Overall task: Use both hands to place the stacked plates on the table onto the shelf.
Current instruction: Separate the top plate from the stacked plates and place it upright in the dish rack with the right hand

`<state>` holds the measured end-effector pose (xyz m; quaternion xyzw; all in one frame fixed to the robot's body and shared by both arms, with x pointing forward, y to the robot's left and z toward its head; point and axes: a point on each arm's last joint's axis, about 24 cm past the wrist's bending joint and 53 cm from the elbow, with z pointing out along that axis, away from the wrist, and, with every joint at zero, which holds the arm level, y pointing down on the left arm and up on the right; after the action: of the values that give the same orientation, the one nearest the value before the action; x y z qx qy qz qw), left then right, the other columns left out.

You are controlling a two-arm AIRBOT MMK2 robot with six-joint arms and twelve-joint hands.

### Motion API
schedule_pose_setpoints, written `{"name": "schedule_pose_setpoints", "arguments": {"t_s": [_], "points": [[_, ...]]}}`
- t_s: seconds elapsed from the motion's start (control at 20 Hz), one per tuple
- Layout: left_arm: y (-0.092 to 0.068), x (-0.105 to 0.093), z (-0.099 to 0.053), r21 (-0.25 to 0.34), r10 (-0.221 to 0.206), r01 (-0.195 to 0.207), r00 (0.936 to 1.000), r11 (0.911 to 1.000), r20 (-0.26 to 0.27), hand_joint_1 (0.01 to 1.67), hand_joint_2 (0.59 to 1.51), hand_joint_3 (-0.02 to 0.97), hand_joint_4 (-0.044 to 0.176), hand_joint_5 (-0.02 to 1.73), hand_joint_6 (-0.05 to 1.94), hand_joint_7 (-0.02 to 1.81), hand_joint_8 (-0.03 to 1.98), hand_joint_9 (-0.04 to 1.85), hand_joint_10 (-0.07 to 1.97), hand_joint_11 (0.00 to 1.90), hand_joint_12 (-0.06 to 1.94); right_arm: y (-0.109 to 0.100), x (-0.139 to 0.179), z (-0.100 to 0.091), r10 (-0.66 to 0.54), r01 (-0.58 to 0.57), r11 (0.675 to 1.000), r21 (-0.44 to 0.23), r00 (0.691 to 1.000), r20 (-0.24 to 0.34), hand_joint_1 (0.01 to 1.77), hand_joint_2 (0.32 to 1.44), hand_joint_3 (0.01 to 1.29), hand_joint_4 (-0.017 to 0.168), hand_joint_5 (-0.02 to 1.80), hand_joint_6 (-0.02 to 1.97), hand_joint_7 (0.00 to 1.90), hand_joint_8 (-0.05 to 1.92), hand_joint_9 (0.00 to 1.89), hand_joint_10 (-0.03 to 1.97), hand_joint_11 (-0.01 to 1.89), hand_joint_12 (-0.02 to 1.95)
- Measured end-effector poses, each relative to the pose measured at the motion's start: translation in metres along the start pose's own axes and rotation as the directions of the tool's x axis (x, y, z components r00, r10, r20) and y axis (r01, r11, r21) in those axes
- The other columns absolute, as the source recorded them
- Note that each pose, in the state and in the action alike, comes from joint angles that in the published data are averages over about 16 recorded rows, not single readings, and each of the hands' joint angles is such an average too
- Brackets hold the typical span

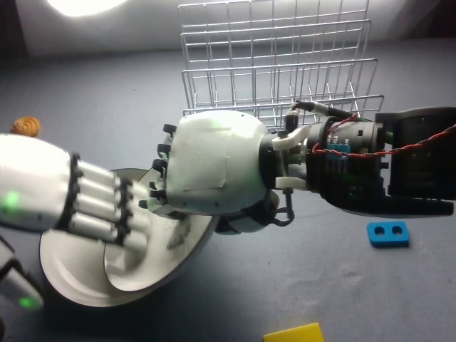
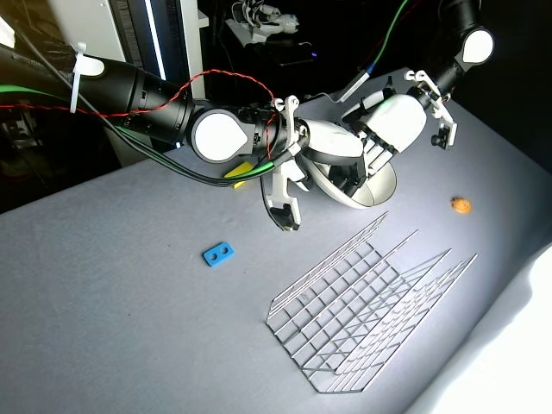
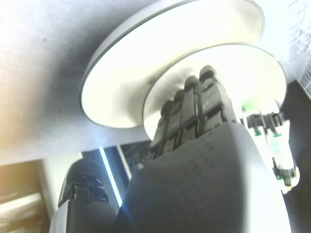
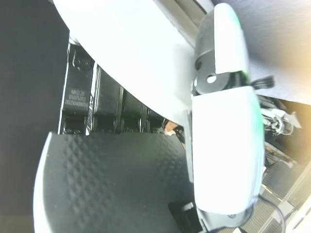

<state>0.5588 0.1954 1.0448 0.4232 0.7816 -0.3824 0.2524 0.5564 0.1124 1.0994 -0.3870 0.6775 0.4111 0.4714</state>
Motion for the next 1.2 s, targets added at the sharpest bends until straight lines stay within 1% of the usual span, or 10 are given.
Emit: {"name": "schedule_pose_setpoints", "arguments": {"t_s": [0.2, 0.35, 0.5, 0.7, 0.85, 1.0, 1.2], "points": [[0.005, -0.021, -0.020, -0.031, -0.016, 0.018, 0.9982, 0.9993, 0.057, 0.02, 1.147, 0.023, 0.002, 0.02, 0.01, 0.02, -0.01, 0.02, 0.00, 0.02, 0.01, 0.010, -0.013, 0.001, 0.004, -0.004, 1.000, -0.015, 1.000, 0.017, 1.21, 0.98, 0.01, -0.008, 0.78, 0.93, 0.93, 0.82, 0.97, 1.08, 0.86, 1.02], [0.011, -0.035, -0.039, -0.062, -0.036, 0.042, 0.9946, 0.9972, 0.098, 0.02, 1.148, 0.023, 0.001, 0.03, 0.02, 0.02, -0.01, 0.02, 0.00, 0.02, 0.01, 0.018, -0.023, 0.001, 0.009, -0.008, 1.000, -0.027, 0.999, 0.032, 1.25, 0.99, 0.01, -0.004, 0.79, 1.02, 0.92, 0.90, 0.96, 1.06, 0.85, 1.03], [0.017, -0.044, -0.058, -0.092, -0.063, 0.076, 0.9892, 0.9929, 0.132, 0.02, 1.148, 0.021, 0.000, 0.03, 0.02, 0.02, -0.01, 0.02, 0.00, 0.02, 0.01, 0.025, -0.033, -0.001, 0.016, -0.014, 0.999, -0.035, 0.999, 0.042, 1.27, 1.00, 0.01, -0.002, 0.80, 1.09, 0.92, 0.96, 0.96, 1.05, 0.85, 1.04], [0.024, -0.048, -0.080, -0.129, -0.093, 0.113, 0.9834, 0.9852, 0.156, 0.02, 1.149, 0.018, 0.000, 0.03, 0.02, 0.02, -0.01, 0.02, 0.00, 0.02, 0.01, 0.033, -0.047, -0.008, 0.026, -0.024, 0.999, -0.040, 0.998, 0.057, 1.28, 1.02, 0.01, 0.003, 0.82, 1.17, 0.91, 1.01, 0.96, 0.99, 0.84, 1.10], [0.029, -0.049, -0.093, -0.155, -0.108, 0.134, 0.9800, 0.9788, 0.167, 0.02, 1.150, 0.016, 0.000, 0.03, 0.02, 0.02, -0.01, 0.02, 0.00, 0.02, 0.01, 0.037, -0.058, -0.015, 0.035, -0.033, 0.999, -0.038, 0.997, 0.069, 1.29, 1.03, 0.01, 0.002, 0.82, 1.19, 0.90, 1.03, 0.95, 1.04, 0.82, 1.14], [0.033, -0.049, -0.101, -0.174, -0.119, 0.150, 0.9776, 0.9733, 0.174, 0.02, 1.151, 0.014, 0.000, 0.03, 0.02, 0.02, -0.01, 0.02, 0.00, 0.02, 0.01, 0.039, -0.066, -0.023, 0.041, -0.039, 0.999, -0.033, 0.996, 0.078, 1.29, 1.04, 0.01, 0.001, 0.83, 1.18, 0.90, 1.03, 0.96, 1.03, 0.82, 1.17], [0.034, -0.049, -0.107, -0.187, -0.124, 0.157, 0.9762, 0.9697, 0.178, 0.02, 1.152, 0.011, 0.000, 0.03, 0.02, 0.02, -0.01, 0.02, 0.00, 0.02, 0.01, 0.040, -0.078, -0.035, 0.057, -0.055, 0.998, -0.023, 0.994, 0.092, 1.29, 1.05, 0.01, -0.002, 0.83, 1.15, 0.91, 1.03, 0.96, 1.05, 0.82, 1.19]]}}
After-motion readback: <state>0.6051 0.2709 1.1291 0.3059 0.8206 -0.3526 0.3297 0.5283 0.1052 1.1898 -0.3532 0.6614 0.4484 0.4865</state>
